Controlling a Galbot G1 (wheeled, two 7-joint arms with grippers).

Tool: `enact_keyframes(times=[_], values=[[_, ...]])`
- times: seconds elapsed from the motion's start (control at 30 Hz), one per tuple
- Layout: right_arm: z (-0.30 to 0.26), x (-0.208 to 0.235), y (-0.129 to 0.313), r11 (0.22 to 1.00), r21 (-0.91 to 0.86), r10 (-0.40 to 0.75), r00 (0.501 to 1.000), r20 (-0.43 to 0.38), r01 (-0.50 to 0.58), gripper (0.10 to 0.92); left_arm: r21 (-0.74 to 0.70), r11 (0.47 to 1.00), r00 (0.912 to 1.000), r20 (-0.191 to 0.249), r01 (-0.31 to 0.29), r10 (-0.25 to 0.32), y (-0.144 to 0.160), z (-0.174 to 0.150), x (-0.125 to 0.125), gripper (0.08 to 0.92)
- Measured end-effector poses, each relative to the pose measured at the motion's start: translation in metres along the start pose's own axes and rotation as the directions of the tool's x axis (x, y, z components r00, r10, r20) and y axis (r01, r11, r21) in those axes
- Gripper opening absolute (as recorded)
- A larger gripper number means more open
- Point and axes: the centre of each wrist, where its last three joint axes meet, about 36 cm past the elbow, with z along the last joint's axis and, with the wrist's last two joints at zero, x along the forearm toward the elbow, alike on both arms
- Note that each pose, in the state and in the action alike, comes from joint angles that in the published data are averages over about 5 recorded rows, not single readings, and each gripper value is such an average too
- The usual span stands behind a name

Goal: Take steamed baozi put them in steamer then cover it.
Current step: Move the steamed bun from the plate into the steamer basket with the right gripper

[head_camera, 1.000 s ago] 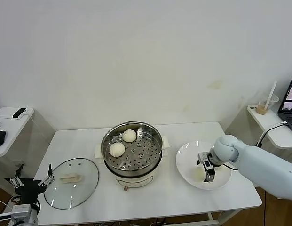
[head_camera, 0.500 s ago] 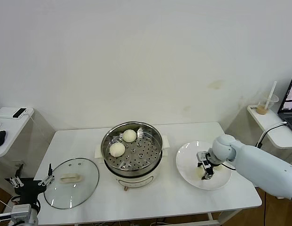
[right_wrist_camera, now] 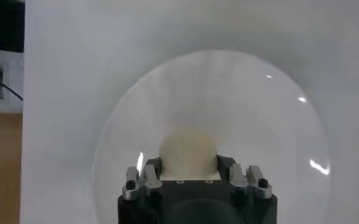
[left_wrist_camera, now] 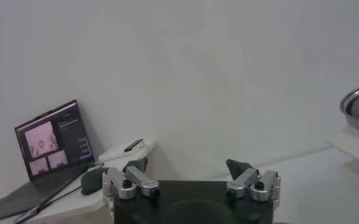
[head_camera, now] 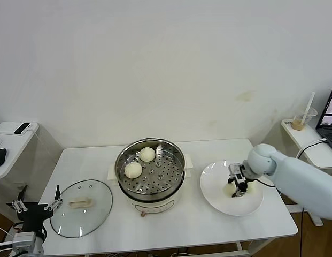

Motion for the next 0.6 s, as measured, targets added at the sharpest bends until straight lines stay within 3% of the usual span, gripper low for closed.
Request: enact_keyframes(times=[0.33,0.6], values=[[-0.006,0.086,-0.037,0.994,0.024,0.105,0.994,0.034,-0.106,0.578,0.014,1.0,0.9999,-0.008,-0.015,0.015,-0.003,0.002,0.0,0.823],[-0.061,0.153,-0.074,0.974,0.099,0.194,0.974,0.114,-0.205,0.585,0.014,1.0,0.9999,-0.009,-0.009,0.009,-0.002,0.002,0.001,0.823]])
